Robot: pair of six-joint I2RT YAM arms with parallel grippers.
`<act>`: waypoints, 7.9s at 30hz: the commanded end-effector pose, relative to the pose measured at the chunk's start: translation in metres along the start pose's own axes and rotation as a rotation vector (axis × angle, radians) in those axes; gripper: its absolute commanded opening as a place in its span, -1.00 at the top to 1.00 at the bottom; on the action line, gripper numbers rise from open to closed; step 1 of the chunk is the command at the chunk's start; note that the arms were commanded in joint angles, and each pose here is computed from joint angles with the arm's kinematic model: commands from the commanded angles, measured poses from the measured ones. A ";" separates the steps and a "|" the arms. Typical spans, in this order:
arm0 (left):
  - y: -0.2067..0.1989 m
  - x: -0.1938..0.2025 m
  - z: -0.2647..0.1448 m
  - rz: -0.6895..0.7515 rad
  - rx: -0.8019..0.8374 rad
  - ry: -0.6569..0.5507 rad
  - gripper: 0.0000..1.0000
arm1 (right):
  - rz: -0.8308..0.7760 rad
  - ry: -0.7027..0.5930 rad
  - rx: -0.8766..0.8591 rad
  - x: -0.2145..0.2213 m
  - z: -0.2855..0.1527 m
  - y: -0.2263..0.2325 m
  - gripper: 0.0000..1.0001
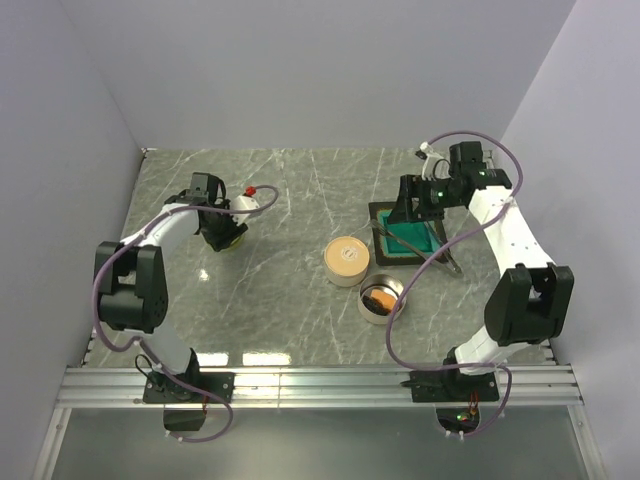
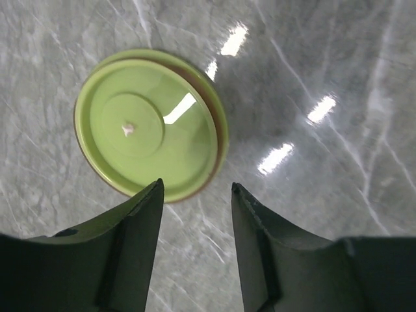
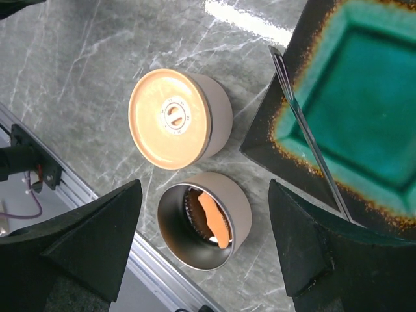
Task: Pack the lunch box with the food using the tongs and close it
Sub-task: Pick up the lid of the lunch box with the left arm, then pass the lid of the lunch box from the left arm to the right, then put the lid back on the lunch box
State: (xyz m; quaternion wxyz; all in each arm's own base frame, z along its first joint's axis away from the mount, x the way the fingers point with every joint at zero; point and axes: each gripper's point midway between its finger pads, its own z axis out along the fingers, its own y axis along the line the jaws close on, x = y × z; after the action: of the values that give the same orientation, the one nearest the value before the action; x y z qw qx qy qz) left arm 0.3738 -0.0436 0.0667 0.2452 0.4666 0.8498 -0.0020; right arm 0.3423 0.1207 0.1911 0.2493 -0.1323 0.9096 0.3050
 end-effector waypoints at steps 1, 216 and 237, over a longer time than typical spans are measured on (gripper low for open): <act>0.016 -0.011 0.009 0.070 -0.045 -0.039 -0.02 | -0.021 -0.031 -0.038 0.004 -0.014 0.010 -0.70; -0.141 -0.200 -0.217 -0.418 0.546 -0.791 -0.99 | -0.278 0.140 0.137 0.102 0.002 -0.005 -0.46; -0.132 -0.203 -0.215 -0.408 0.505 -0.774 -0.99 | -0.534 0.229 0.209 0.143 0.027 0.030 -0.50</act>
State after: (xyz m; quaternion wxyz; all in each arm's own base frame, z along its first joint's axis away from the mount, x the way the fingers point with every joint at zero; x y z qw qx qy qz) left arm 0.2653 -0.2290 0.2940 0.3944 0.2871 0.7562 -0.4361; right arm 0.2108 0.1469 0.1163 0.2142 -0.3875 0.8869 0.1315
